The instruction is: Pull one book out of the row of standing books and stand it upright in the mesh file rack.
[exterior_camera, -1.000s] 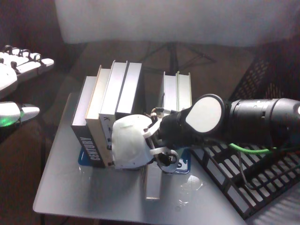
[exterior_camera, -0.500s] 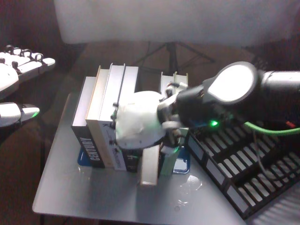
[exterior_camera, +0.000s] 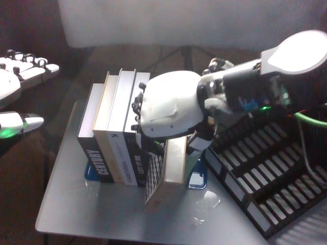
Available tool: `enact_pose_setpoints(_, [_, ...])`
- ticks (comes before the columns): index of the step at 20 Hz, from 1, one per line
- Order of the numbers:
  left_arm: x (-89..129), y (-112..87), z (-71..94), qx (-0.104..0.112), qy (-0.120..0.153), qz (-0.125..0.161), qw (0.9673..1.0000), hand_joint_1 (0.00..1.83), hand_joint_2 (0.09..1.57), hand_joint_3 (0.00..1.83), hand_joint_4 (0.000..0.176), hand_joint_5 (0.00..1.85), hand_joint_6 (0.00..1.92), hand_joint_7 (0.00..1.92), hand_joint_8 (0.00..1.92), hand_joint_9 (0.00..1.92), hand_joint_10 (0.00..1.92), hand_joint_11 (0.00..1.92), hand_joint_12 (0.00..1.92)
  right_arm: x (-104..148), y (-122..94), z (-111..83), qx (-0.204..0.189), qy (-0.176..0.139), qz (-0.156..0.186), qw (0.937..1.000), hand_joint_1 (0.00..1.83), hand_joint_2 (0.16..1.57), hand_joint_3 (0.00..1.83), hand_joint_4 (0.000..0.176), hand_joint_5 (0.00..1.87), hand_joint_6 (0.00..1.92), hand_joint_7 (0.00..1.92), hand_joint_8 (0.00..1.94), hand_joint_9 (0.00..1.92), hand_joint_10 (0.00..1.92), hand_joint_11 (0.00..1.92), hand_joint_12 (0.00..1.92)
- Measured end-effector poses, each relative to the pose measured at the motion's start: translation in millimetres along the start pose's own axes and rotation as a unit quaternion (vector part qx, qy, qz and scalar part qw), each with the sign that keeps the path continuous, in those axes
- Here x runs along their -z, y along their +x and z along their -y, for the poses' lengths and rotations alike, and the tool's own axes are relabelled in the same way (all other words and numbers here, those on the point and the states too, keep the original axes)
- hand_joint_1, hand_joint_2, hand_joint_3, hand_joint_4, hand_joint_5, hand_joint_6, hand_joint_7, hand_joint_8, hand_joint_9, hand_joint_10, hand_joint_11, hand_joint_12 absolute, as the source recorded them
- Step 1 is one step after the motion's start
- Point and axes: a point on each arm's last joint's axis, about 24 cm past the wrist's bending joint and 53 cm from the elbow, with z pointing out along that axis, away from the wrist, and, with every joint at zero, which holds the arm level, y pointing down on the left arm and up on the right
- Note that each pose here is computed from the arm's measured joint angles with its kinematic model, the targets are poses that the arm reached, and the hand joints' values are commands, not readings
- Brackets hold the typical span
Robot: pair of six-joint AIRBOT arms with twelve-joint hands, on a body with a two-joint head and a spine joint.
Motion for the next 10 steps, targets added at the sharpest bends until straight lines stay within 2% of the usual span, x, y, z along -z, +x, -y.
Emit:
enact_pose_setpoints(1, [0.0,0.1,-0.1,0.001,0.000,0.000,1.0000,0.57,1.33,0.00,0.044,0.03,0.00,0.00,0.00,0.00,0.00,0.00,0.03,4.3,-3.7,0.7,-0.003,0.000,0.004,1.0000,1.39,1.09,0.00,0.000,0.96,0.87,1.08,0.92,0.92,1.24,0.66,1.61])
enact_pose_setpoints(3, [-2.1,2.7,2.9,0.005,0.003,-0.001,1.0000,0.51,1.34,0.01,0.058,0.02,0.00,0.00,0.00,0.00,0.00,0.00,0.00,12.4,-11.3,3.7,-0.007,0.001,0.011,0.9999,1.37,1.15,0.01,0.000,0.81,1.07,0.95,1.11,0.84,1.41,0.69,1.71])
enact_pose_setpoints(6, [-4.3,6.7,7.1,0.005,0.009,-0.004,0.9999,0.51,1.35,0.01,0.049,0.02,0.00,0.00,0.00,0.00,0.00,0.00,0.00,27.4,-22.0,9.2,-0.011,0.002,0.021,0.9997,1.36,1.17,0.00,0.000,0.79,1.10,0.89,1.18,0.84,1.44,0.71,1.72])
enact_pose_setpoints(8, [-5.0,8.2,8.2,0.007,0.011,-0.005,0.9999,0.51,1.35,0.01,0.042,0.02,0.00,0.00,0.00,0.00,0.00,0.00,0.00,37.4,-37.1,12.6,-0.008,0.005,0.034,0.9994,1.37,1.16,0.00,0.000,0.83,1.09,0.89,1.14,0.87,1.40,0.78,1.68])
enact_pose_setpoints(10, [-7.6,11.2,11.6,0.010,0.014,-0.007,0.9998,0.51,1.35,0.01,0.036,0.03,0.01,0.00,0.00,0.00,0.00,0.00,0.00,45.9,-53.7,13.3,-0.004,0.004,0.045,0.9990,1.36,1.16,0.00,0.000,0.80,1.14,0.88,1.15,0.86,1.42,0.74,1.68])
